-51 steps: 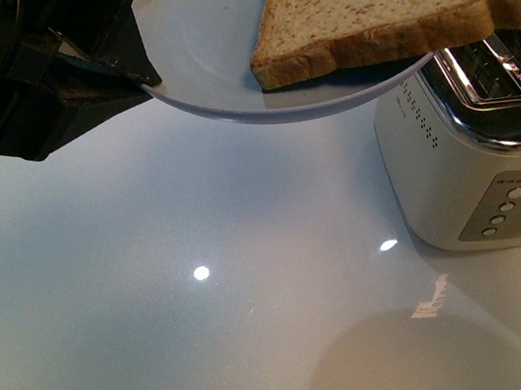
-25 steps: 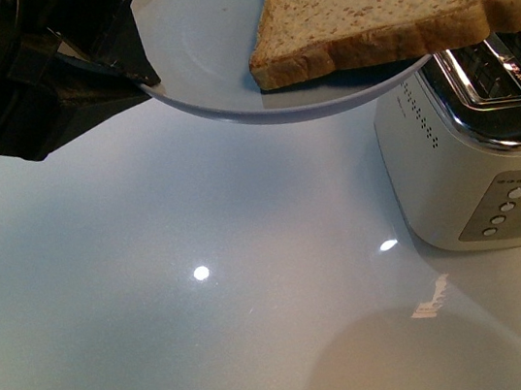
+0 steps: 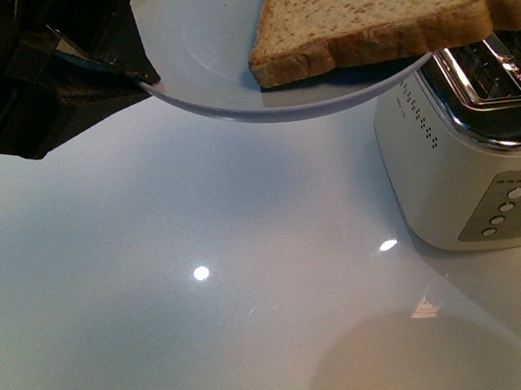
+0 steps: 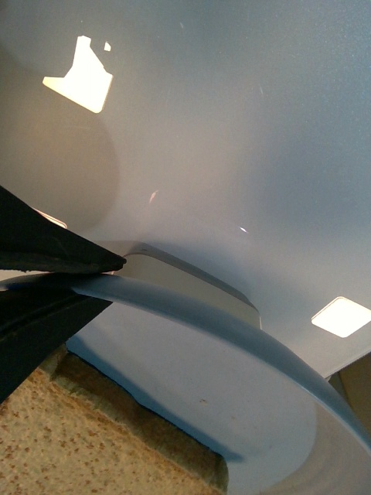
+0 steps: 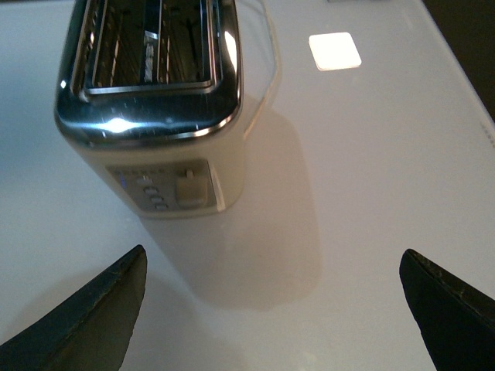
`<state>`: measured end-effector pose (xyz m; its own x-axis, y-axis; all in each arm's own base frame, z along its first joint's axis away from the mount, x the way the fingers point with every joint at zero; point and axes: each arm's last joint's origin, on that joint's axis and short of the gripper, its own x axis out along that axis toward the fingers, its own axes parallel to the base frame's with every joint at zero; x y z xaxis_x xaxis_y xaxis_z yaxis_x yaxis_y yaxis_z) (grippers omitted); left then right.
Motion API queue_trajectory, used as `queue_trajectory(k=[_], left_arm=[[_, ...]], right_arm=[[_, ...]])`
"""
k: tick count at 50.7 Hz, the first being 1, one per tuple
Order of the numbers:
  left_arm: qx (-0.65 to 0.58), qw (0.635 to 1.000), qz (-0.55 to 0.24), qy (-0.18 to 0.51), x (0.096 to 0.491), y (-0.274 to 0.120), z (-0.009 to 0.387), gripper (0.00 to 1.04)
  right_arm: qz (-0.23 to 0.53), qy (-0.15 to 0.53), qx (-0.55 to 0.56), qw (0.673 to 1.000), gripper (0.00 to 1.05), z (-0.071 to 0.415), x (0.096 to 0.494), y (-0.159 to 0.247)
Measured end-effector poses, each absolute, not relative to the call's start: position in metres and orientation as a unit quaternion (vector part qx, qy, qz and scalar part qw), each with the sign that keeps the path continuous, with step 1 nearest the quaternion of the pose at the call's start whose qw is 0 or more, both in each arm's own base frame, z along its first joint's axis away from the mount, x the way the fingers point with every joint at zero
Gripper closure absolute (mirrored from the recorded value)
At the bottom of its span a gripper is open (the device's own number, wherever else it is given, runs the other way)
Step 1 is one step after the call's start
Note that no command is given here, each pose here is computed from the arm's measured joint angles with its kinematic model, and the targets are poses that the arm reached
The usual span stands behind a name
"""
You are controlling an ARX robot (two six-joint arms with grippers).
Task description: Left arm holds plate, right arm toasts bread
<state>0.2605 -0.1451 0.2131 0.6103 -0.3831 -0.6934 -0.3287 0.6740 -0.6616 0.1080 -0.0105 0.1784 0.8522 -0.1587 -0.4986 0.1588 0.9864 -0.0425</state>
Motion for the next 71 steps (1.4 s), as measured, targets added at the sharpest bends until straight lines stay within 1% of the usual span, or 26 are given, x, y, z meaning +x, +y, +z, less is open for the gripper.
queue_trajectory(k=[3,11,19,28,35,39,47,67,69,71], left_arm=[[-0.404,0.801,-0.019,0.442,0.26,-0.145,0.213,1.02],[-0.404,0.801,-0.018,0.442,0.26,-0.145,0.213,1.02],[-0.404,0.801,-0.018,0.442,0.26,-0.145,0.213,1.02],[-0.404,0.801,-0.018,0.442,0.26,-0.145,0.213,1.02],[-0.404,0.801,-0.018,0.442,0.26,-0.145,0.213,1.02],[-0.404,0.801,-0.018,0.442,0.26,-0.145,0.213,1.02],[-0.404,0.801,-0.018,0.442,0.26,-0.145,0.213,1.02],[-0.404,0.801,-0.018,0.442,0.26,-0.145,0.213,1.02],[-0.404,0.801,-0.018,0.442,0.26,-0.145,0.213,1.02],[-0.404,0.801,-0.018,0.442,0.26,-0.145,0.213,1.02]], right_arm=[[-0.08,0.246,0.019,0.966,0.09,0.191,0.114,-0.013],[-0.077,0.211,0.078,0.971,0.09,0.222,0.146,-0.012],[-0.065,0.197,0.122,0.971,0.09,0.235,0.169,-0.006],[-0.035,0.163,0.216,0.962,0.09,0.253,0.201,0.009],[0.002,0.162,0.267,0.95,0.09,0.253,0.216,0.025],[0.03,0.17,0.291,0.941,0.09,0.248,0.225,0.038],[0.062,0.183,0.334,0.922,0.09,0.235,0.239,0.061],[0.089,0.211,0.37,0.9,0.09,0.214,0.252,0.084],[0.092,0.213,0.376,0.897,0.11,0.214,0.252,0.086],[0.095,0.214,0.378,0.896,0.17,0.214,0.252,0.087]])
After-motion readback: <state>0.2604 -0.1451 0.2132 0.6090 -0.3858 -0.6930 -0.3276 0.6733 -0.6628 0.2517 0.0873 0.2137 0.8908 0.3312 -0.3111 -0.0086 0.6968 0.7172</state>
